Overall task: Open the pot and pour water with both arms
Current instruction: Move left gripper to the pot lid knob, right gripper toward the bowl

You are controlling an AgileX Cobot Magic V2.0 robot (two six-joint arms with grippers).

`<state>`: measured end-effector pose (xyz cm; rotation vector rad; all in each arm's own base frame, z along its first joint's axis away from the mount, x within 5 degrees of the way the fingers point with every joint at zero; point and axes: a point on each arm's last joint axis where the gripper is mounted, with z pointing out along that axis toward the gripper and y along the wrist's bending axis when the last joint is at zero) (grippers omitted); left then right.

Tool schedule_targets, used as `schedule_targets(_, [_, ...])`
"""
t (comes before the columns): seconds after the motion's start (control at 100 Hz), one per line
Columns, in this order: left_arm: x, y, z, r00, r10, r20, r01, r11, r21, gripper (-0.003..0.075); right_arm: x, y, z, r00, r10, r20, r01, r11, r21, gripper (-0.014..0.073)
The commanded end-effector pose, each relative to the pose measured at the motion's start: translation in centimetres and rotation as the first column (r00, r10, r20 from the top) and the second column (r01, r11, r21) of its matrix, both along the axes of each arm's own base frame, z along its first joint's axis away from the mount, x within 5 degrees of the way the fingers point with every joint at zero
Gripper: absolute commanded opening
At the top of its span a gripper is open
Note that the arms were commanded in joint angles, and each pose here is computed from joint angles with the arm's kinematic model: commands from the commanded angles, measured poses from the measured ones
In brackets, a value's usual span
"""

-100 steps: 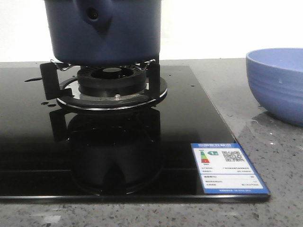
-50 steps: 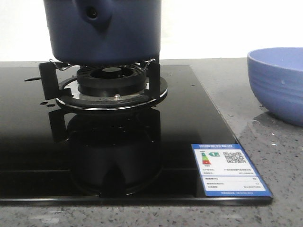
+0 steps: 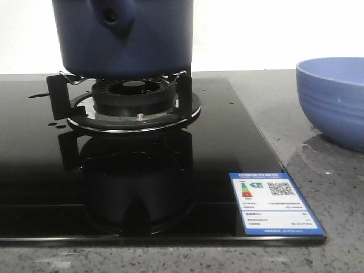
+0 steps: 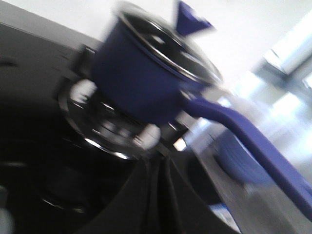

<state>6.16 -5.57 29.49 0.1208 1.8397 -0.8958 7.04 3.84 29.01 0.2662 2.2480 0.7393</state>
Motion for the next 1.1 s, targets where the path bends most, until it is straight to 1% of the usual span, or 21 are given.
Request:
schedule_targets(0.0, [0.1, -1.4, 2.1, 0.984, -0.175, 0.028, 0.176, 0.984, -0.012, -0.002, 0.7, 0.9, 2.1, 0.988, 0.153, 0.002, -0.153, 0.988, 0.02, -0.0062])
schedule_targets(0.07, [0.2, -2.6, 3.3, 0.94, -0.326, 0.098, 0.33, 0.943, -0.033, -0.002, 1.1, 1.7, 3.3, 0.963, 0.269, 0.025, -0.27, 0.96, 0.076, -0.0062])
schedule_targets(0.08, [0.1, -2.8, 3.6, 0.933, -0.343, 0.11, 0.35, 0.935, -0.057, -0.002, 1.3, 1.8, 3.5, 0.958, 0.286, 0.036, -0.288, 0.954, 0.088, -0.0062])
schedule_targets(0.09, [0.2, -3.0, 3.7, 0.923, -0.363, 0.125, 0.37, 0.928, -0.043, -0.002, 1.3, 1.9, 3.6, 0.954, 0.297, 0.042, -0.3, 0.949, 0.093, -0.0062])
schedule_targets(0.1, [0.2, -3.1, 4.0, 0.916, -0.376, 0.139, 0.387, 0.919, -0.067, -0.002, 1.4, 2.1, 3.9, 0.949, 0.312, 0.05, -0.316, 0.942, 0.111, -0.0062])
schedule_targets(0.17, [0.7, -4.0, 5.1, 0.869, -0.441, 0.225, 0.469, 0.879, -0.091, -0.002, 1.7, 2.6, 5.1, 0.903, 0.404, 0.144, -0.421, 0.9, 0.115, -0.0062])
schedule_targets(0.22, [1.3, -4.4, 5.5, 0.845, -0.46, 0.272, 0.495, 0.866, -0.072, -0.002, 1.9, 2.8, 5.8, 0.867, 0.444, 0.227, -0.47, 0.88, 0.074, -0.0062])
schedule_targets(0.27, [1.9, -4.8, 5.7, 0.825, -0.474, 0.308, 0.504, 0.863, -0.022, -0.002, 2.0, 2.9, 6.3, 0.842, 0.455, 0.289, -0.483, 0.875, 0.031, -0.0062])
schedule_targets(0.44, [4.4, -5.8, 6.6, 0.773, -0.5, 0.391, 0.488, 0.862, 0.137, -0.0016, 2.5, 2.6, 7.3, 0.794, 0.464, 0.393, -0.461, 0.881, -0.108, -0.0062])
schedule_targets(0.49, [4.9, -6.1, 7.1, 0.753, -0.512, 0.413, 0.485, 0.856, 0.176, 0.0011, 2.5, 2.6, 7.6, 0.773, 0.479, 0.416, -0.461, 0.875, -0.15, -0.0061])
schedule_targets(0.55, [5.6, -6.4, 7.7, 0.734, -0.526, 0.43, 0.48, 0.849, 0.221, 0.0097, 2.5, 2.6, 7.9, 0.759, 0.486, 0.433, -0.456, 0.872, -0.179, -0.005])
schedule_targets(0.61, [6.5, -6.7, 8.0, 0.732, -0.535, 0.423, 0.475, 0.845, 0.247, 0.0207, 2.5, 2.5, 8.4, 0.756, 0.478, 0.447, -0.443, 0.876, -0.189, 0.001])
schedule_targets(0.64, [6.9, -6.8, 8.3, 0.733, -0.531, 0.426, 0.469, 0.847, 0.249, 0.0283, 2.5, 2.5, 8.5, 0.754, 0.478, 0.451, -0.439, 0.877, -0.195, 0.0053])
schedule_targets(0.67, [7.5, -7.0, 8.5, 0.74, -0.524, 0.421, 0.461, 0.852, 0.249, 0.0342, 2.5, 2.4, 8.7, 0.753, 0.476, 0.454, -0.433, 0.878, -0.203, 0.0106])
schedule_targets(0.73, [8.3, -7.1, 9.0, 0.751, -0.506, 0.424, 0.438, 0.863, 0.253, 0.0435, 2.4, 2.4, 9.1, 0.748, 0.478, 0.461, -0.425, 0.878, -0.22, 0.0256])
schedule_targets(0.82, [9.3, -7.5, 9.6, 0.739, -0.524, 0.424, 0.427, 0.851, 0.306, 0.0453, 2.3, 2.4, 9.4, 0.743, 0.482, 0.464, -0.423, 0.876, -0.234, 0.0485])
schedule_targets(0.89, [10.3, -7.9, 10.1, 0.725, -0.54, 0.426, 0.424, 0.839, 0.342, 0.0442, 2.3, 2.4, 9.5, 0.741, 0.484, 0.466, -0.424, 0.875, -0.235, 0.0596])
schedule_targets(0.93, [10.8, -8.2, 10.5, 0.707, -0.556, 0.436, 0.428, 0.828, 0.363, 0.0441, 2.3, 2.4, 9.5, 0.741, 0.482, 0.467, -0.422, 0.876, -0.235, 0.0624])
schedule_targets(0.98, [11.4, -8.6, 11.0, 0.675, -0.579, 0.457, 0.439, 0.813, 0.383, 0.044, 2.4, 2.4, 9.5, 0.743, 0.476, 0.47, -0.414, 0.879, -0.235, 0.0619])
schedule_targets(1.021, [12.1, -9.0, 11.6, 0.664, -0.585, 0.465, 0.453, 0.81, 0.373, 0.0441, 2.4, 2.3, 9.5, 0.745, 0.472, 0.473, -0.409, 0.882, -0.235, 0.0617])
schedule_targets(1.091, [13.1, -9.6, 12.6, 0.623, -0.615, 0.483, 0.51, 0.788, 0.346, 0.0441, 2.5, 2.3, 9.6, 0.747, 0.462, 0.478, -0.397, 0.887, -0.236, 0.0617])
